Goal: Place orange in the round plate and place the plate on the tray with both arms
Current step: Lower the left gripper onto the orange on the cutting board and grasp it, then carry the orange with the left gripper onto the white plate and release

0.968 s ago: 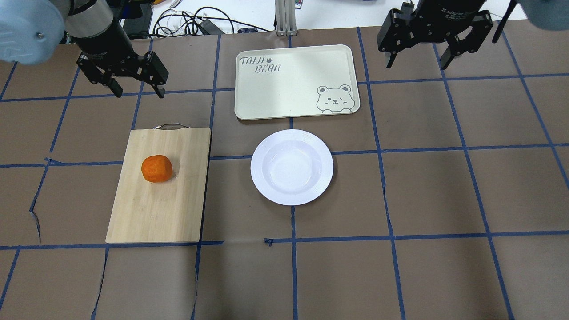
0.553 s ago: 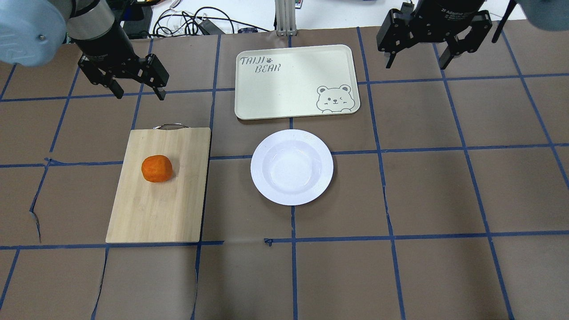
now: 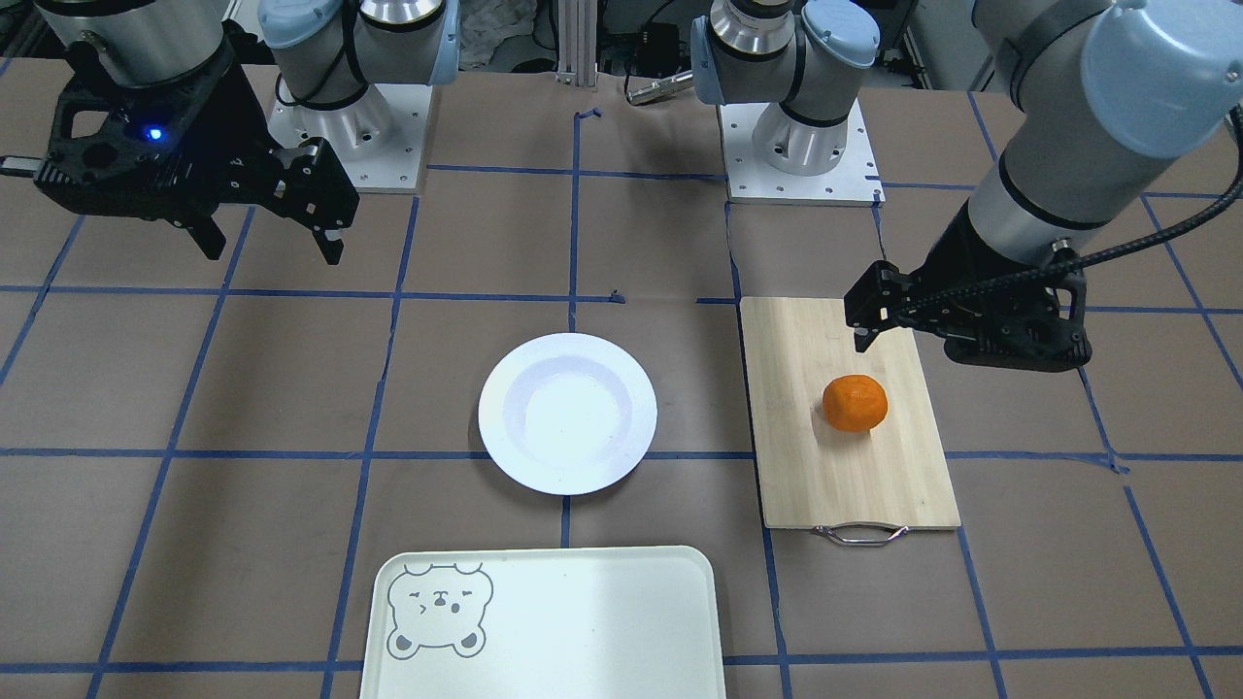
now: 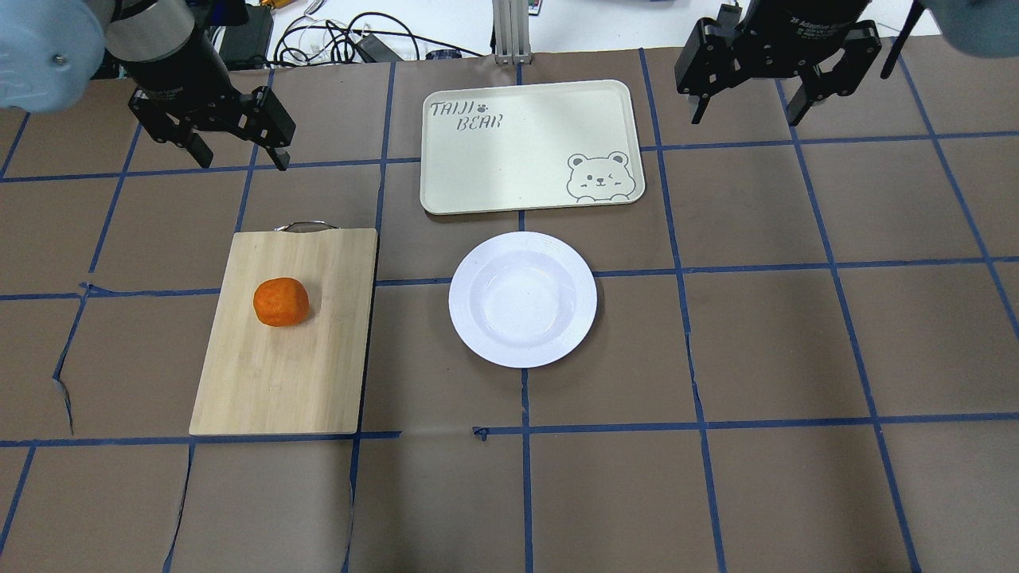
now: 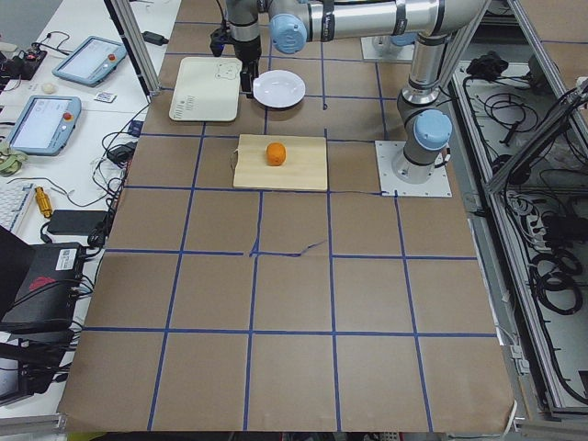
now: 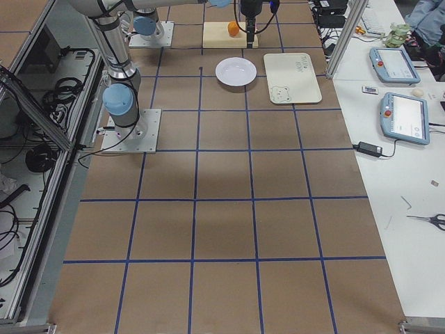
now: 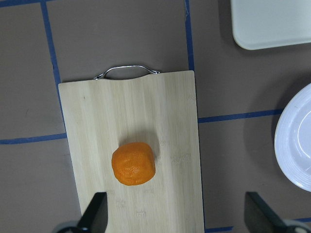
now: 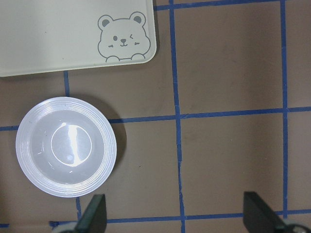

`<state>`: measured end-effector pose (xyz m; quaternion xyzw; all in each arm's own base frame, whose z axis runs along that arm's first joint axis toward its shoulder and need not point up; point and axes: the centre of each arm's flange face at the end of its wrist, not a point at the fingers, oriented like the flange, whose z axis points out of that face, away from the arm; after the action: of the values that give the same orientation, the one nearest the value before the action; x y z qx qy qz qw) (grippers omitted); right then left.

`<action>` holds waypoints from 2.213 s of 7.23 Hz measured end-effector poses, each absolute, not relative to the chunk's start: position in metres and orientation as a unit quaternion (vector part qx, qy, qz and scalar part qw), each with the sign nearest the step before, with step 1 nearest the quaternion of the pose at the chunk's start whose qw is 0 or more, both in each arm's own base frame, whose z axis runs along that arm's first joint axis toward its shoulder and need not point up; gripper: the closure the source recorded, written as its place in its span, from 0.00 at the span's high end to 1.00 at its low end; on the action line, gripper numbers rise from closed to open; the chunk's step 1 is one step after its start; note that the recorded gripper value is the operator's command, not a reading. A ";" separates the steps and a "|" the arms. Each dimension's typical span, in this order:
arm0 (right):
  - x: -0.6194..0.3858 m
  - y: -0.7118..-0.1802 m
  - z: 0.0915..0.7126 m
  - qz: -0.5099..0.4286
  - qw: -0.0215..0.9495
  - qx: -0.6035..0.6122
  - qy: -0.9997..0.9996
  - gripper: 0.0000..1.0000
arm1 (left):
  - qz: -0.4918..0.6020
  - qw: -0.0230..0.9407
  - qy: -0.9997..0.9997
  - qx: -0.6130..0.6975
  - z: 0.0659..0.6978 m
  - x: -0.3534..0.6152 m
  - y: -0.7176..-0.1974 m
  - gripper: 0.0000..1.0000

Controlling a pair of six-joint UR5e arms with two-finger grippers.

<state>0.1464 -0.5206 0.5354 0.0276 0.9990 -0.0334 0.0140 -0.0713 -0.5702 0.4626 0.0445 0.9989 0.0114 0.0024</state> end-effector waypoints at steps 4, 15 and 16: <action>0.146 -0.520 0.536 -0.033 0.013 0.028 0.999 1.00 | 0.060 -0.009 0.998 0.002 0.403 -0.030 -0.565 1.00; 0.146 -0.520 0.535 -0.033 0.013 0.025 0.999 1.00 | 0.124 -0.022 0.988 -0.094 0.203 0.005 -0.568 0.00; 0.146 -0.520 0.534 -0.032 0.013 0.025 0.999 1.00 | 0.115 -0.020 0.987 -0.107 0.212 0.005 -0.575 0.00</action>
<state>0.1463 -0.5201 0.5342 0.0253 0.9991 -0.0318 0.0130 0.0050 -0.5752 0.2120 -0.1074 0.9874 0.1148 -0.0196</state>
